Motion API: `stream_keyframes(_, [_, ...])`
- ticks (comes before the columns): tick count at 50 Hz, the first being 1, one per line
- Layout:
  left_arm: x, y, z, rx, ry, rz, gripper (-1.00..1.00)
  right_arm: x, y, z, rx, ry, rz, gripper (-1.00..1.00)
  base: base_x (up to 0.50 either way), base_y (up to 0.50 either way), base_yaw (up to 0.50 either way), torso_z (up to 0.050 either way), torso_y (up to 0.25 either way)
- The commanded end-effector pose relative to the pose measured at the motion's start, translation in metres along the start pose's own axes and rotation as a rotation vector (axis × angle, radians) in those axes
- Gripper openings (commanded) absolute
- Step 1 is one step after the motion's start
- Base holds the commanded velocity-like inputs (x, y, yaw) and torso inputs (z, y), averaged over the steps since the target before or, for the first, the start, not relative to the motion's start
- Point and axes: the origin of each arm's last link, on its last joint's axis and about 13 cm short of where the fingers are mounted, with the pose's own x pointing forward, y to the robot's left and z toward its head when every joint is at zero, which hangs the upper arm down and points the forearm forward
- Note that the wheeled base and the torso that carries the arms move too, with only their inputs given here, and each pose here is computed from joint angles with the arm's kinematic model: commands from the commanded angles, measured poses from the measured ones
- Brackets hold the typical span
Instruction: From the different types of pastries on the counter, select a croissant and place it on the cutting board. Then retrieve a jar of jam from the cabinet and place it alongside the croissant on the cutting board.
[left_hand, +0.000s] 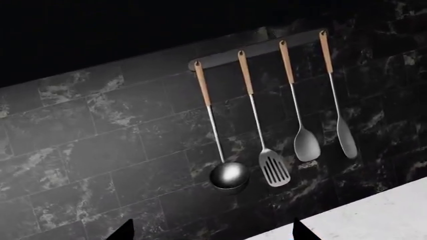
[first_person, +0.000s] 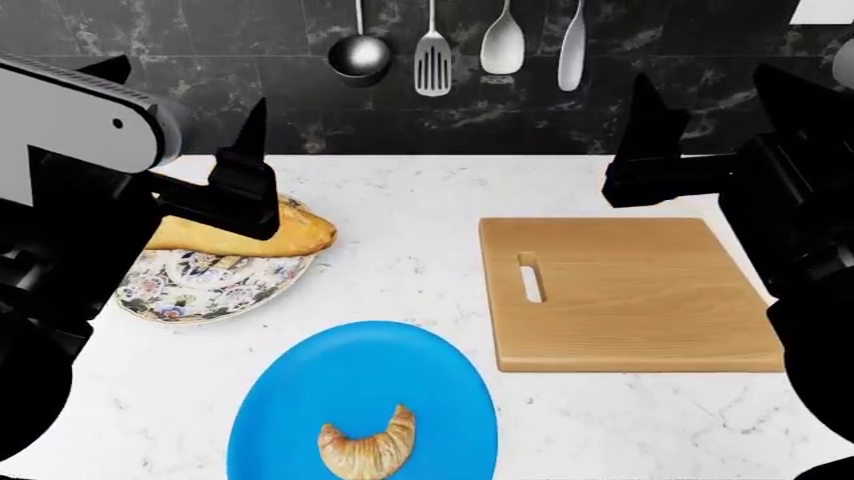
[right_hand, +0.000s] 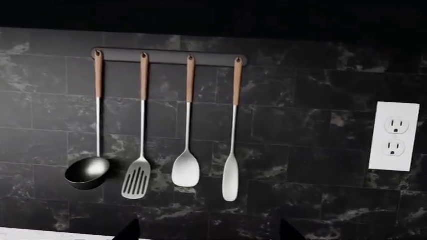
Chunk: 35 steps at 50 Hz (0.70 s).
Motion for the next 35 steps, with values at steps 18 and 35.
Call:
stream_keyframes(18, [-0.008, -0.004, 0.004, 0.258, 0.144, -0.538, 1.0, 0.001, 0.001, -0.004, -0.013, 0.026, -0.016, 1.0, 0.0, 0.0, 0.0, 0.0, 0.0])
stream_keyframes(35, [0.009, 0.009, 0.009, 0.215, 0.261, -0.689, 1.0, 0.001, 0.001, -0.009, -0.019, 0.046, -0.018, 1.0, 0.0, 0.0, 0.0, 0.0, 0.0])
